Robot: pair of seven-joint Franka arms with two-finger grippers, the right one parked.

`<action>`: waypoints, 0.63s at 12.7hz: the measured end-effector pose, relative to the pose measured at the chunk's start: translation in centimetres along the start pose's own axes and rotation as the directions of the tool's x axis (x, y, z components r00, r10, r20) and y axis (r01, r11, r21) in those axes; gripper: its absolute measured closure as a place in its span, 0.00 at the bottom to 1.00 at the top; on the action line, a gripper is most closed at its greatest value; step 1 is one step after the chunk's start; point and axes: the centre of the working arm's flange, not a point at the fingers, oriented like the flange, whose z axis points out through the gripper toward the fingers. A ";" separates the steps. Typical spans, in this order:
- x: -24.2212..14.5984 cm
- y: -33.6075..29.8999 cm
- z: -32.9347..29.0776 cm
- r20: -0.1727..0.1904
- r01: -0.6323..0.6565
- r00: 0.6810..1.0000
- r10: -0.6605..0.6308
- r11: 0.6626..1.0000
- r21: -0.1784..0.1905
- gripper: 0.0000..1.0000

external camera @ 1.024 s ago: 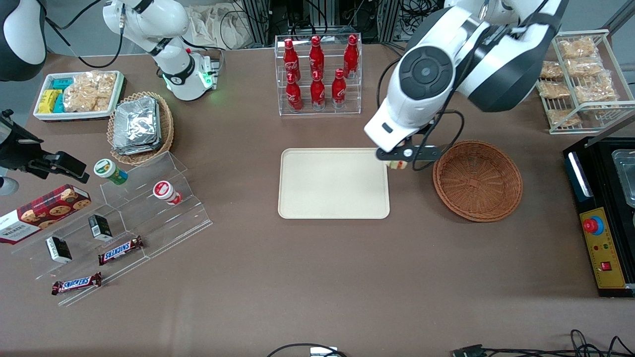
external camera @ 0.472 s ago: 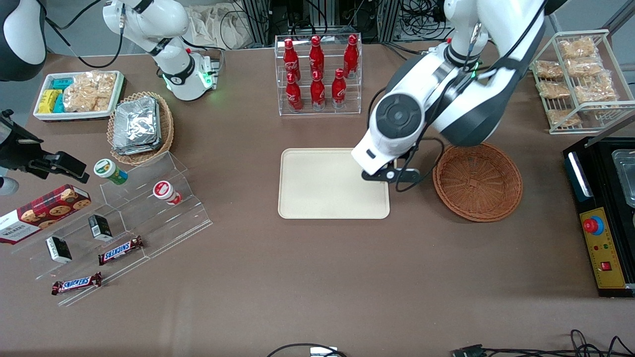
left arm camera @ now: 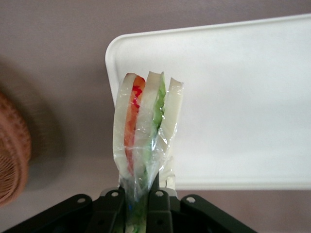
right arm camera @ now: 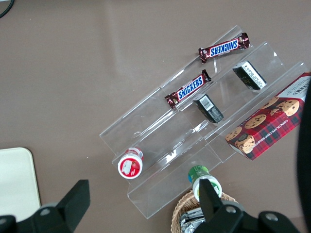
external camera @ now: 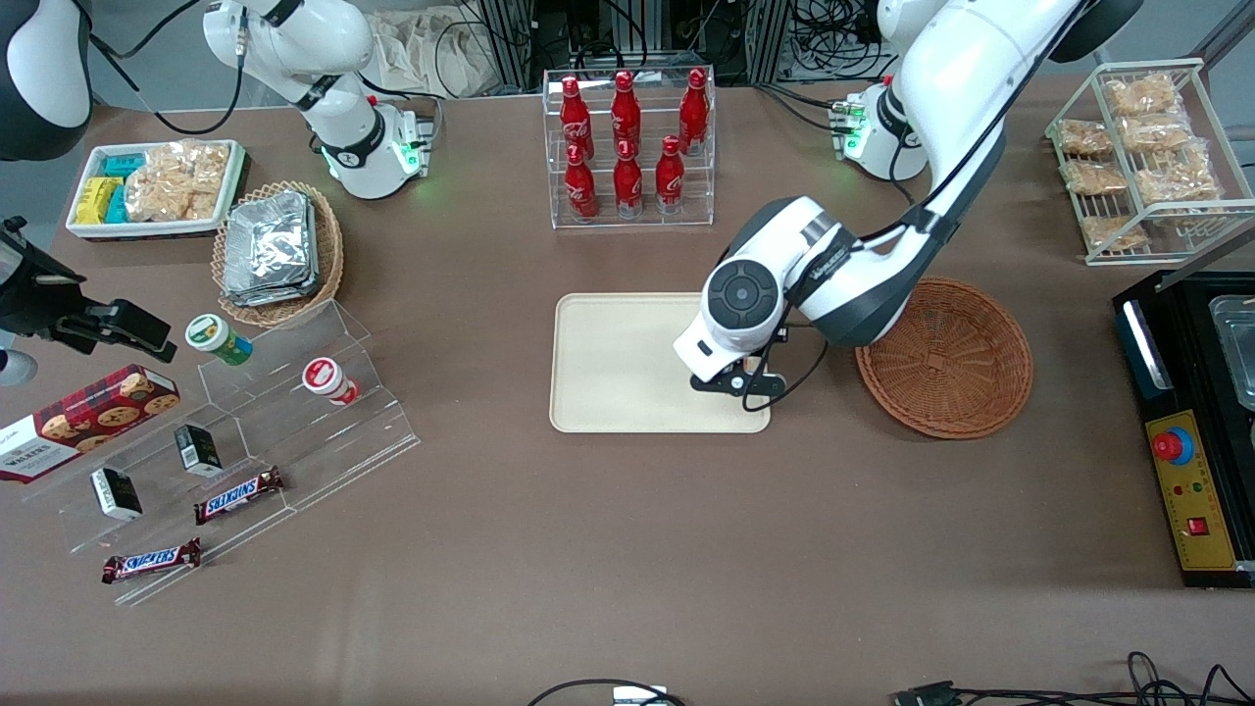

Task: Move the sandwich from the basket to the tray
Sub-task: 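Carry the sandwich over the white tray and lower it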

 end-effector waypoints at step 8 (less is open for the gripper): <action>1.9 1.0 6.9 0.002 0.098 0.995 -0.098 0.995 -0.011 0.84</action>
